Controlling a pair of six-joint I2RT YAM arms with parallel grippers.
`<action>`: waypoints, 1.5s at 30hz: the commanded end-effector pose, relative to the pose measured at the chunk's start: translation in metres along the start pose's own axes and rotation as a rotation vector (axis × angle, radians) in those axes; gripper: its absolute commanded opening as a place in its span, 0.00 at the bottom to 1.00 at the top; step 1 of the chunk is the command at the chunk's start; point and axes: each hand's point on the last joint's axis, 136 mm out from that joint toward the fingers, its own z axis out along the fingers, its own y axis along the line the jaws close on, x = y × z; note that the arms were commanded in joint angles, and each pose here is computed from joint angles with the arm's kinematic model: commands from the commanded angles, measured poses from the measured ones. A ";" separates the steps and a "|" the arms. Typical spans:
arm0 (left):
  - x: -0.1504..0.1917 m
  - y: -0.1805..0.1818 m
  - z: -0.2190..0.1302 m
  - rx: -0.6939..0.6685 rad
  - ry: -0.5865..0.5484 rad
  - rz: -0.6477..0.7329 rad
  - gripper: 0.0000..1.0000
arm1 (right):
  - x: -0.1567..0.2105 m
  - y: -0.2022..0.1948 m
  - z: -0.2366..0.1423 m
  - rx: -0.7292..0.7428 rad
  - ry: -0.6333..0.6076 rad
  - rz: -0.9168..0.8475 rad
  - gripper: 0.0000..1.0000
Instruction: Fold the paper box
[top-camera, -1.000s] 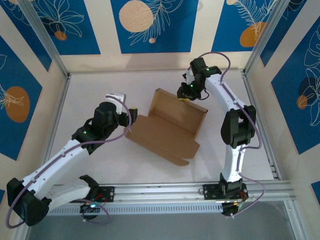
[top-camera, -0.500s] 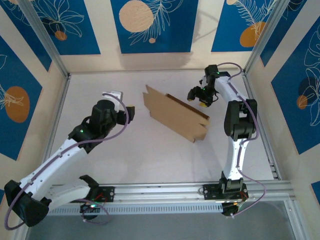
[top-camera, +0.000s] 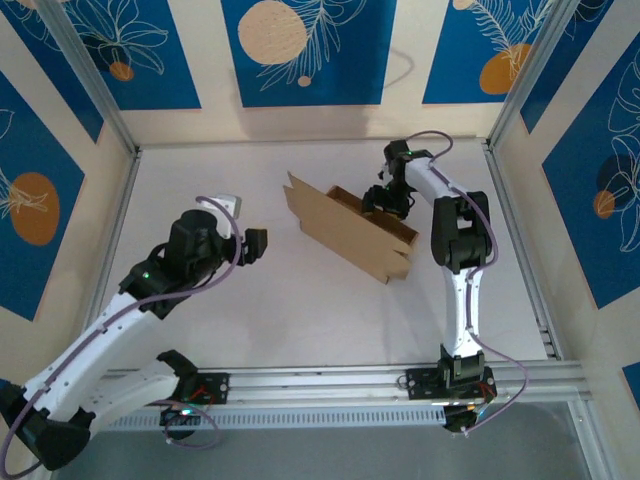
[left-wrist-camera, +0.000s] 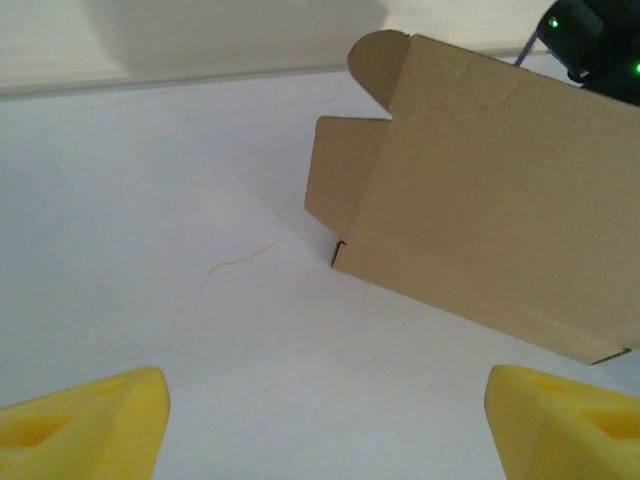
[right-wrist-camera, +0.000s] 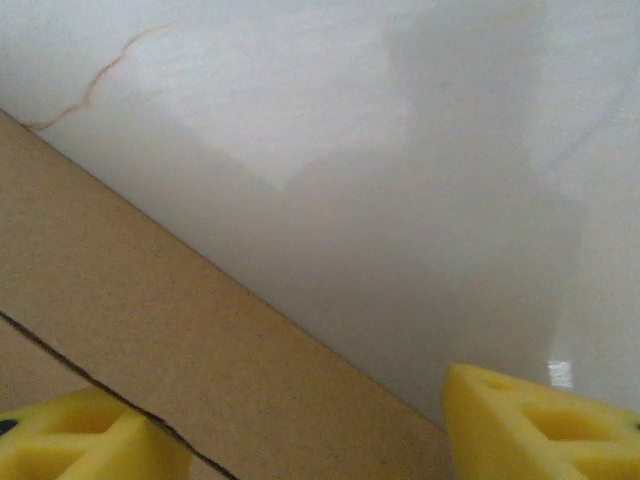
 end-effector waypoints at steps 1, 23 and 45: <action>0.002 0.011 0.000 -0.056 0.015 -0.024 0.82 | 0.002 -0.007 -0.020 -0.062 -0.025 0.156 0.60; -0.007 0.032 -0.005 -0.168 -0.066 -0.159 0.87 | 0.191 0.060 -0.019 -0.348 0.024 0.511 0.81; -0.001 0.033 -0.002 -0.149 -0.065 -0.046 0.90 | 0.047 -0.014 -0.070 0.011 -0.344 0.002 0.94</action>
